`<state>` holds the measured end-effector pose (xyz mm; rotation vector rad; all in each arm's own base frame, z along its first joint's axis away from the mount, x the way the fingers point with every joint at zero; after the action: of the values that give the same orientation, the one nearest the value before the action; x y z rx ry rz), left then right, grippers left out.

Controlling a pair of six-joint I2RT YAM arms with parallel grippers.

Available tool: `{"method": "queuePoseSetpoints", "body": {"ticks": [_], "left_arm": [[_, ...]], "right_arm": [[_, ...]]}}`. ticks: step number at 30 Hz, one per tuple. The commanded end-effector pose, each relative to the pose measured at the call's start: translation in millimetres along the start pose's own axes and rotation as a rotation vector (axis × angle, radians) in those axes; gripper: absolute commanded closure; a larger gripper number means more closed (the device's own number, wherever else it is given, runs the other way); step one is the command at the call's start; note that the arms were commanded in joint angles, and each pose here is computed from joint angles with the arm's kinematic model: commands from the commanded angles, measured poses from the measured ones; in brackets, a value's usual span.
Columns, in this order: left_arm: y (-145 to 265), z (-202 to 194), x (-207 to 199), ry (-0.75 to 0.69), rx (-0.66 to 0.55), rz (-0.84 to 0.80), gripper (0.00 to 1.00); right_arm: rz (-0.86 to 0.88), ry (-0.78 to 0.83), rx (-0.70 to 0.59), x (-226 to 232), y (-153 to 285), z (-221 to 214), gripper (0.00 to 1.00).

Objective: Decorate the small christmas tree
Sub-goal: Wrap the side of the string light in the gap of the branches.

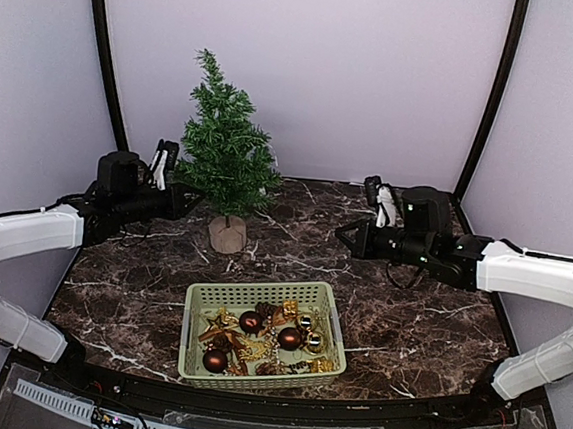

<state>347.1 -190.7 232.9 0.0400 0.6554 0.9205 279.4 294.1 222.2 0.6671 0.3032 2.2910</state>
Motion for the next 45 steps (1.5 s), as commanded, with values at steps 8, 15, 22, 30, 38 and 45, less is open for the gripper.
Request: {"method": "queuePoseSetpoints", "body": {"ticks": [8, 15, 22, 30, 38, 45], "left_arm": [[27.0, 24.9, 9.2, -0.043, -0.098, 0.085, 1.00], [21.5, 36.8, 37.5, 0.011, -0.090, 0.020, 1.00], [-1.8, 49.3, 60.4, -0.016, -0.063, -0.018, 1.00], [-9.6, 64.4, 73.0, -0.050, -0.082, 0.027, 0.92], [27.0, 59.2, 65.3, -0.036, -0.136, 0.107, 0.32], [48.2, 25.6, 22.9, 0.024, -0.126, 0.144, 0.26]], "right_arm": [[0.149, 0.109, -0.005, 45.7, 34.5, -4.6, 1.00], [0.212, 0.128, 0.000, 75.2, 40.5, -1.2, 1.00], [0.127, 0.102, -0.033, 70.0, 27.4, 18.0, 1.00], [0.085, 0.092, -0.107, 70.7, 29.4, 43.4, 1.00], [0.004, 0.083, -0.166, 58.5, 31.0, 66.3, 1.00], [-0.017, 0.043, -0.165, 35.7, 15.2, 72.4, 1.00]]}}
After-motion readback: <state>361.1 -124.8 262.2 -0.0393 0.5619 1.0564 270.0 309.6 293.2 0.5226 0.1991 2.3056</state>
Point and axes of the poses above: each gripper's point midway between its finger pads, its own y axis back along the fingers, its own x axis along the line the jaws close on, z = x × y, the point moved 2 cm from there along y, back along the fingers, and after that the axes turned 7 degrees about y, right-handed, at the moved point
